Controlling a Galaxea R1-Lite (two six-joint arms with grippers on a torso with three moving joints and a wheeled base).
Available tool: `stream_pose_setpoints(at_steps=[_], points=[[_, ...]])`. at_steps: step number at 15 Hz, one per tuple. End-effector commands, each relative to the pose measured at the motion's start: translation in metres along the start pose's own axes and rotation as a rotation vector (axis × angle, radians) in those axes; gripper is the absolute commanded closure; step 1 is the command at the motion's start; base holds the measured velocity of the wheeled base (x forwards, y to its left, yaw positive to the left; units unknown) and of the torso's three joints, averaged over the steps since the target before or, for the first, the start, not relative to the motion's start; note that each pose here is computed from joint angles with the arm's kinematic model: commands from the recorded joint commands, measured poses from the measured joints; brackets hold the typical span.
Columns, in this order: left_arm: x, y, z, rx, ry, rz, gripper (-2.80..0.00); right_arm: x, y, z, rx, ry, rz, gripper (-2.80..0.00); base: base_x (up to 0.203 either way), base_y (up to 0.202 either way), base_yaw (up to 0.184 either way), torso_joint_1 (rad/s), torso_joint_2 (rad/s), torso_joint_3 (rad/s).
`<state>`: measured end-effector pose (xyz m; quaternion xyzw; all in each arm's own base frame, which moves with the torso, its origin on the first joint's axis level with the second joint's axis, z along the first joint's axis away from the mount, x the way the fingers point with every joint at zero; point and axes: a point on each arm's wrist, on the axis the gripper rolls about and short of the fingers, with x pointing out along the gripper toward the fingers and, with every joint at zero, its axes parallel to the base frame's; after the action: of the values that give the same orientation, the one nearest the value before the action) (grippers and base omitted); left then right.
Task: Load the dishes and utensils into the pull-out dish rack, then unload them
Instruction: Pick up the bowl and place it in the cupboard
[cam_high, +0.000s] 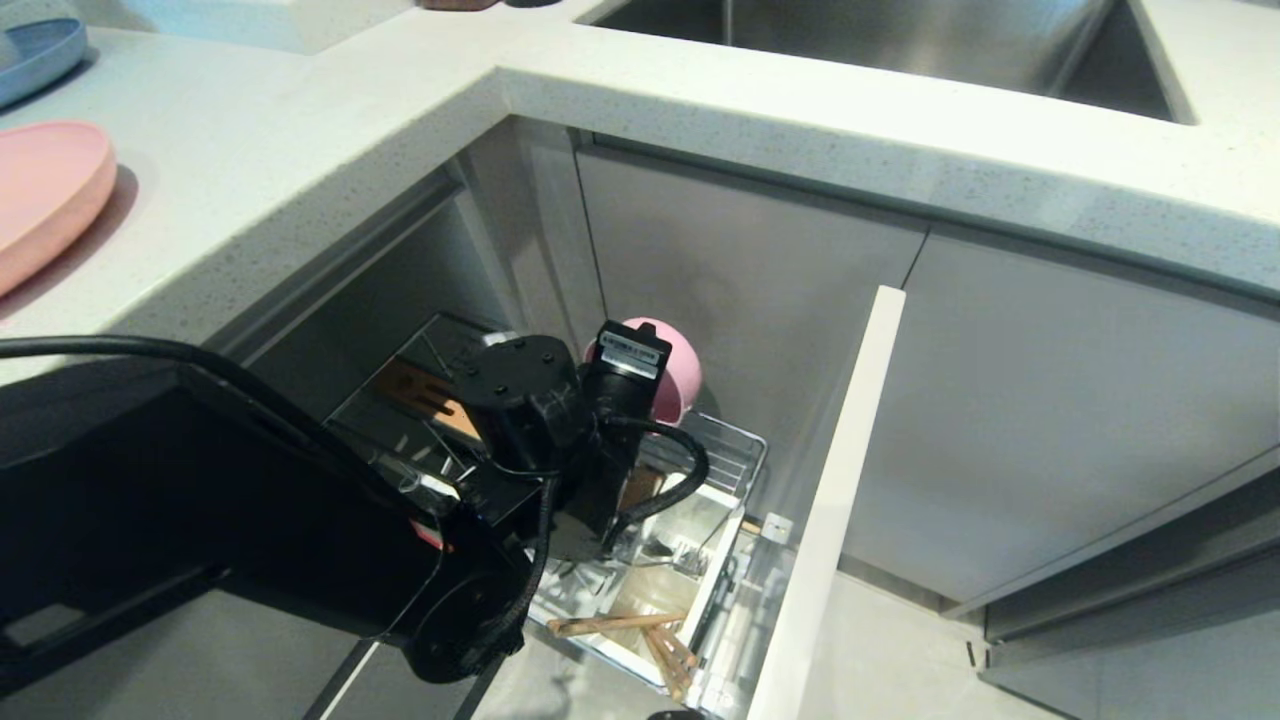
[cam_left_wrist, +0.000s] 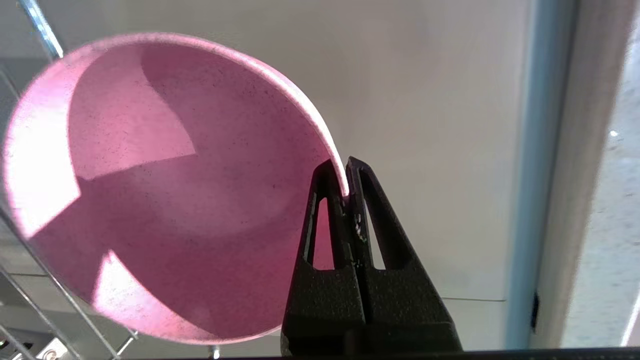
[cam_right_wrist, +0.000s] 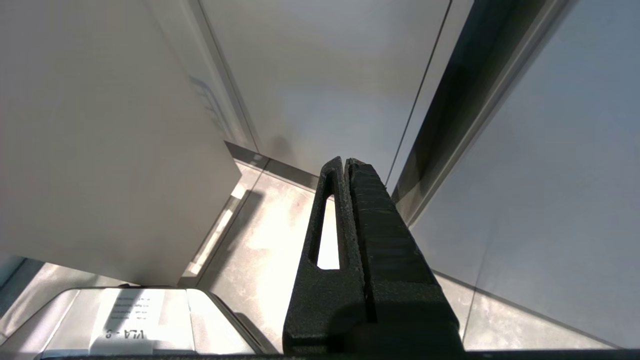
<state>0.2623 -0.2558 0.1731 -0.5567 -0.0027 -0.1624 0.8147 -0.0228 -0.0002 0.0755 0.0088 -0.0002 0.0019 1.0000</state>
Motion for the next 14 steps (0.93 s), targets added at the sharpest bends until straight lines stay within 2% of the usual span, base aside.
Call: stream_pose_setpoints(at_steps=[1, 5, 11, 14], points=[[0.0019, 0.0067, -0.0043, -0.003, -0.002, 0.007, 0.0, 0.0001, 0.0, -0.0004, 0.0, 0.002, 0.001, 0.0, 0.0, 0.0, 0.0, 0.0, 0.0, 0.0], [0.0043, 0.0124, -0.0061, -0.038, -0.011, -0.003, 0.0, 0.0001, 0.0, -0.0005, -0.001, 0.002, 0.001, 0.0, 0.0, 0.0, 0.0, 0.0, 0.0, 0.0], [0.0049, 0.0165, -0.0085, -0.041, -0.011, 0.008, 0.0, 0.0001, 0.0, -0.0005, -0.001, 0.002, 0.001, 0.0, 0.0, 0.0, 0.0, 0.0, 0.0, 0.0], [0.0003, 0.0149, -0.0049, -0.066, -0.026, 0.022, 0.0, 0.0001, 0.0, -0.0004, -0.001, 0.002, 0.001, 0.0, 0.0, 0.0, 0.0, 0.0, 0.0, 0.0]])
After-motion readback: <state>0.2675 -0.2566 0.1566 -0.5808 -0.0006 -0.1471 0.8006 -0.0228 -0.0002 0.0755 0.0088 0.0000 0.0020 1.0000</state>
